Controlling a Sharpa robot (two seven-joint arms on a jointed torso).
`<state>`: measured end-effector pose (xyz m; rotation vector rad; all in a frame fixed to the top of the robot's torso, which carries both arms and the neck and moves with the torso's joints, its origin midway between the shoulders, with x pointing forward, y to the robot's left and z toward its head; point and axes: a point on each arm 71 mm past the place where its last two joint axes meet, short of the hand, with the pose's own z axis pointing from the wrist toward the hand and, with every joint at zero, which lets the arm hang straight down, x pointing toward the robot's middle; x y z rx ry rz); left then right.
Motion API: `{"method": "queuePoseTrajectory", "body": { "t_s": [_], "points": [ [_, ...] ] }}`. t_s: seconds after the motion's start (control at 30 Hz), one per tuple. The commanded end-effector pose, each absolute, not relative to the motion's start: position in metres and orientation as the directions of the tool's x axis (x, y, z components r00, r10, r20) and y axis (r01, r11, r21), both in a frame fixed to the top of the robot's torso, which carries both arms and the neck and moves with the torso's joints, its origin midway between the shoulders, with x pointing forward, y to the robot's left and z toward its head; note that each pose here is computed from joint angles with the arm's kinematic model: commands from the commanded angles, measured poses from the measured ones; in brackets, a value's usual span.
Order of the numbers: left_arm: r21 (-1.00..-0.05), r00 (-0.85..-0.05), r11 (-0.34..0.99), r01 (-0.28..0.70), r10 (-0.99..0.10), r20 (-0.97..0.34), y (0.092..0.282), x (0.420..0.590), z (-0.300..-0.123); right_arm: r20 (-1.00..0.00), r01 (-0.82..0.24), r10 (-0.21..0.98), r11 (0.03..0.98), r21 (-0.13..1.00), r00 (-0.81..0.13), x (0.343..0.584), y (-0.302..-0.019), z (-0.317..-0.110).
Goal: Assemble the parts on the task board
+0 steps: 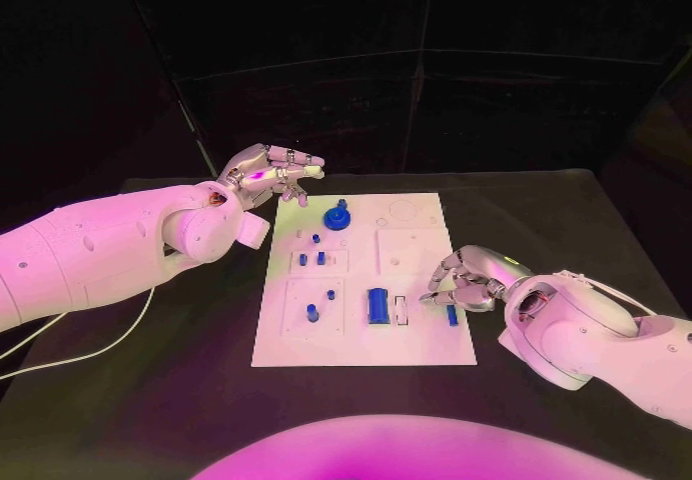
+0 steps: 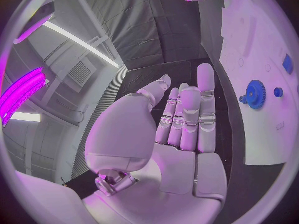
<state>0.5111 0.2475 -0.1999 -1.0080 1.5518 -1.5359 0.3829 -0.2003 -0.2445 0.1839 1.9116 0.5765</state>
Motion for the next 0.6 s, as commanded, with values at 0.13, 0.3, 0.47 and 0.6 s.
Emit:
{"method": "queuePoseTrajectory", "body": {
  "t_s": [0.13, 0.3, 0.47, 0.6],
  "points": [
    [-0.999, -0.441, -0.026, -0.033, -0.897, 0.038, 0.246, 0.511, -0.198, -0.836, -0.103, 0.355, 0.896, 0.432, -0.419, 0.382, -0.219, -0.246],
    [-0.999, -0.441, -0.026, -0.033, -0.897, 0.038, 0.246, 0.511, -0.198, -0.857, -0.086, 0.310, 0.923, 0.375, -0.412, 0.382, -0.229, -0.247],
    [-0.999, -0.441, -0.026, -0.033, -0.897, 0.038, 0.246, 0.511, -0.198, -0.872, -0.079, 0.269, 0.941, 0.328, -0.409, 0.383, -0.234, -0.248],
    [-0.999, -0.442, -0.026, -0.033, -0.896, 0.038, 0.246, 0.511, -0.198, -0.876, -0.081, 0.248, 0.948, 0.307, -0.413, 0.383, -0.234, -0.250]
  ]
}}
